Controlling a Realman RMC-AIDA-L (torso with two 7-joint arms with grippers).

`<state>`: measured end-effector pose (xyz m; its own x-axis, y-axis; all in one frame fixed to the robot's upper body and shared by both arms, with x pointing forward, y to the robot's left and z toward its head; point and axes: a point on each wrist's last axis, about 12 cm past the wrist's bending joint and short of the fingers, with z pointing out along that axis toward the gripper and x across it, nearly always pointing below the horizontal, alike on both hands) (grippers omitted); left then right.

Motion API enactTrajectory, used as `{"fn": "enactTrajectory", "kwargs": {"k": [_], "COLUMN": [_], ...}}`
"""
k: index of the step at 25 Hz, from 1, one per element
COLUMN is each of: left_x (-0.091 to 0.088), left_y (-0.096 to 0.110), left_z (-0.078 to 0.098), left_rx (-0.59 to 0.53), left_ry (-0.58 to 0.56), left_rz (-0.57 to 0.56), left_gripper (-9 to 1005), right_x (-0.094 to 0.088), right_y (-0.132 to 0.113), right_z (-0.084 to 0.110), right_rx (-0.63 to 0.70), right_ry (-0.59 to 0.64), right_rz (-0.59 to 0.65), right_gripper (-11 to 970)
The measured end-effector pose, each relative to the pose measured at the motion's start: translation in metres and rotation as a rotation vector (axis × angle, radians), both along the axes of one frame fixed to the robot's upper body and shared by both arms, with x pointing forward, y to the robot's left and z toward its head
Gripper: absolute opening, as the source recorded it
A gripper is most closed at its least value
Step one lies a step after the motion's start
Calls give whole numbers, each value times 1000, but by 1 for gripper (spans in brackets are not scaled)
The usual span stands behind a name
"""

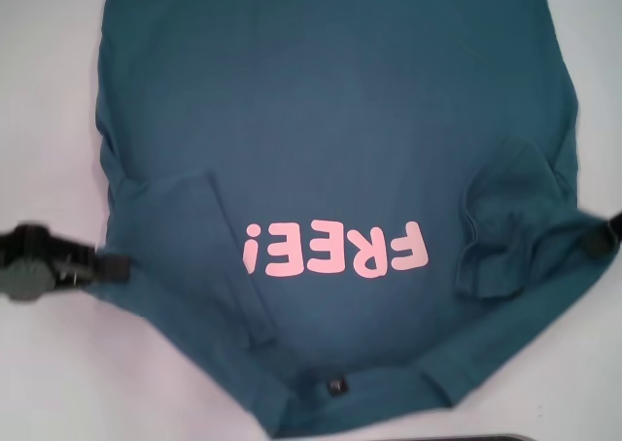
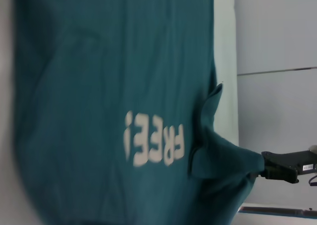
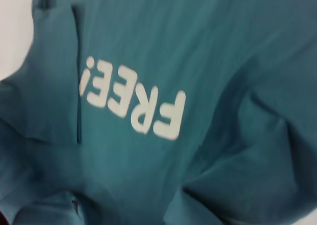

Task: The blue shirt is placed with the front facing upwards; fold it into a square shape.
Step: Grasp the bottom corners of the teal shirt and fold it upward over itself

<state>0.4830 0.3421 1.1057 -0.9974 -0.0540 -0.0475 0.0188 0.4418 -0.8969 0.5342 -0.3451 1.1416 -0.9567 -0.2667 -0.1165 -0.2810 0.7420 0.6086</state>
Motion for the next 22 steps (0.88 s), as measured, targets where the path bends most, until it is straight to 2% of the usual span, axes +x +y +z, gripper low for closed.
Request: {"fn": "enactTrajectory", "kwargs": {"k": [8,13,17,22], "left_x": [48,76,99,117], "left_y": [-4,-6,-12,-19], "left_z": [25,39,46,46], "left_rx": [73,107,144,175], "left_ry": [-20,-68,-117,-146], "left_rz": [85,165,234,296], "left_gripper": [37,38,38,37], "right_x": [26,38,49,61], "right_y": [-21,-22,-22,-22], "right_z": [27,38,42,45], "right_rx": [-18,-25,-43,-62], "right_ry": [-122,-172,-213,-269], "right_rz": [-131,-168,-213,-273], "right_gripper": [38,38,38,37]}}
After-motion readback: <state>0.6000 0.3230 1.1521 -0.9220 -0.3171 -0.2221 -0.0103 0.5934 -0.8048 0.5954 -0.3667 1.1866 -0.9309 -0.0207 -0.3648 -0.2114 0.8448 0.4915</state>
